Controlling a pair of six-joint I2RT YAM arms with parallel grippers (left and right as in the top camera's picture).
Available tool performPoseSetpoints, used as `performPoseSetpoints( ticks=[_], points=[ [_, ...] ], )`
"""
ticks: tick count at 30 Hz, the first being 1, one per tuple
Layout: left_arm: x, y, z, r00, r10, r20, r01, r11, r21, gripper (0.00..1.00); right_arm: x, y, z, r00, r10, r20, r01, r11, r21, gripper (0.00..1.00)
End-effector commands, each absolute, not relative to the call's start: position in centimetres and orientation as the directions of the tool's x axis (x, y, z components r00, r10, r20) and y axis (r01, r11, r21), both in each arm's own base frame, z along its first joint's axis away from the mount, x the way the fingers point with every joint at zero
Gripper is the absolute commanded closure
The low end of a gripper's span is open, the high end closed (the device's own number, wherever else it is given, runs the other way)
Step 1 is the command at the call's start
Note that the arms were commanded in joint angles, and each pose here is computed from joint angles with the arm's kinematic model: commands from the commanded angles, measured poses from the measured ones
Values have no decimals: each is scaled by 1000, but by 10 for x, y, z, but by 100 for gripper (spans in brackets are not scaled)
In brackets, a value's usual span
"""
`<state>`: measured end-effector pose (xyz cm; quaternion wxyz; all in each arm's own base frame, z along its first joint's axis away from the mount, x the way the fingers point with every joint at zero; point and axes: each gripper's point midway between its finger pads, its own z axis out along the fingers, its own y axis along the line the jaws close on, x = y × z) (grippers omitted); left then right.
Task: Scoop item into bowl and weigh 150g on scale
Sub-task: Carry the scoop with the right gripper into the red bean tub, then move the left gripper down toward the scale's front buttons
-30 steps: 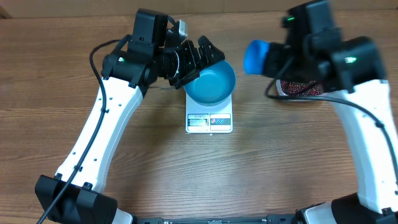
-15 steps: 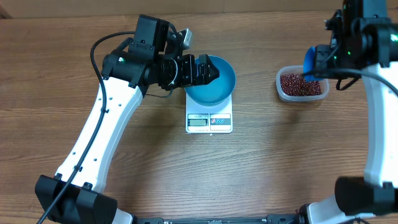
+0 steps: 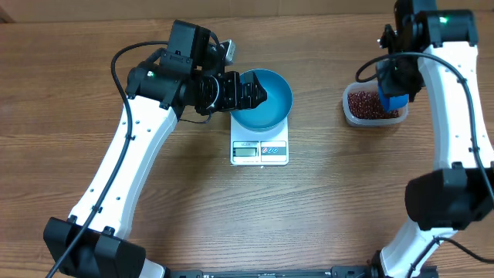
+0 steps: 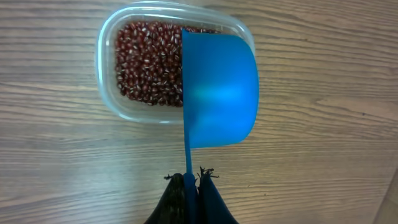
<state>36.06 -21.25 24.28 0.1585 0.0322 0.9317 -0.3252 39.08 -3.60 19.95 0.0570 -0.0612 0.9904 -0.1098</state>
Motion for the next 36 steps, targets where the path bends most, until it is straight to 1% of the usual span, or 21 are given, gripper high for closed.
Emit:
performPoseSetpoints(
  ticks=[1,8,14,24,29,30,31,32,36],
  points=[
    [359,-214,244,-940,-15,-341,197,792,-578,5,401,-46,191,-987,-140,-81,-113,954,-278,96],
    [358,-214,243,-942,-14,-336,194,793,-577,5,416,-50,175,-987,-138,-81,-108,949,-295,96],
    [355,-213,242,-946,-13,-323,186,796,-576,6,411,-52,154,-991,-132,-21,-121,950,-288,96],
    [358,-209,240,-943,-19,-331,180,810,-558,6,411,-51,131,-994,-108,-19,-100,968,-231,96],
    [358,-209,240,-944,-19,-331,180,810,-558,6,412,-55,119,-995,-96,-24,-88,969,-229,96],
    [358,-209,240,-943,-19,-331,180,810,-558,5,414,-56,117,-995,-89,-33,-79,970,-230,92],
    [358,-209,240,-943,-19,-331,180,810,-558,5,416,-56,116,-996,-79,-41,-68,971,-230,81],
    [358,-209,240,-943,-19,-331,180,810,-558,5,417,-56,116,-996,-70,-48,-57,971,-230,74],
    [358,-209,240,-943,-19,-331,180,810,-558,5,420,-56,116,-996,-69,-61,-53,971,-232,73]
  ],
)
